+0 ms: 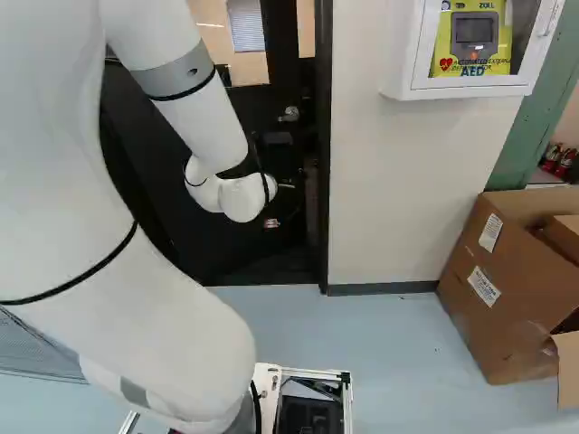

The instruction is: Open the door and move inside

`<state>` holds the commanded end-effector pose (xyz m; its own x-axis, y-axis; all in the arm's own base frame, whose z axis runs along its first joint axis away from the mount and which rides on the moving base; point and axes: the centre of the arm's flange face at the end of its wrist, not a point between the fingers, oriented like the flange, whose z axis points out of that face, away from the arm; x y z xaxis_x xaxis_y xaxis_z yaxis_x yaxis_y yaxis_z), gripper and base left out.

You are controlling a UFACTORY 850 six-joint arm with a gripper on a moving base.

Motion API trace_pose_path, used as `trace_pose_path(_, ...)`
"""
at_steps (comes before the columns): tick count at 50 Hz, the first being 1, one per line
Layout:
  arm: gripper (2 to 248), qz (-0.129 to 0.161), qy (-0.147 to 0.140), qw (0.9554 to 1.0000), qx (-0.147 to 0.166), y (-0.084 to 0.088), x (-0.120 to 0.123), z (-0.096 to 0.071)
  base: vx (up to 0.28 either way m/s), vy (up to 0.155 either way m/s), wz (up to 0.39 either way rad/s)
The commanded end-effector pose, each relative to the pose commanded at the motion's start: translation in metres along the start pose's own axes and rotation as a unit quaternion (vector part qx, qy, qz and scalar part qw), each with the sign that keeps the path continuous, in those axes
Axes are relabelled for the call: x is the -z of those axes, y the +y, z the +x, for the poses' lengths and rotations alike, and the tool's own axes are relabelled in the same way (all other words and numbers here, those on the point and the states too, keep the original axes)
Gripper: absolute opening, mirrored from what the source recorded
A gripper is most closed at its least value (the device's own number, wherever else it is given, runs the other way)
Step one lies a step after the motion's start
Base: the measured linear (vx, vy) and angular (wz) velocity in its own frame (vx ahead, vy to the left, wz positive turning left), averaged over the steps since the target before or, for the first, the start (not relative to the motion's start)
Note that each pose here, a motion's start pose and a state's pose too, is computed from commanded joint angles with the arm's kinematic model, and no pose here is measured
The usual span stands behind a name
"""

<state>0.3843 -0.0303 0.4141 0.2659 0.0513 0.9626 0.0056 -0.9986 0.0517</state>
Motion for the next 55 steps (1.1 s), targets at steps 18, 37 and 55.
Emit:
trace_pose_path(18,247,0.0,0.0,1.0,0.0,0.0,0.0,0.0,0.0,0.0,0.0)
trace_pose_path(37,247,0.0,0.0,1.0,0.0,0.0,0.0,0.0,0.0,0.0,0.0)
trace_pose_path(55,247,0.0,0.0,1.0,0.0,0.0,0.0,0.0,-0.003,0.001,0.014)
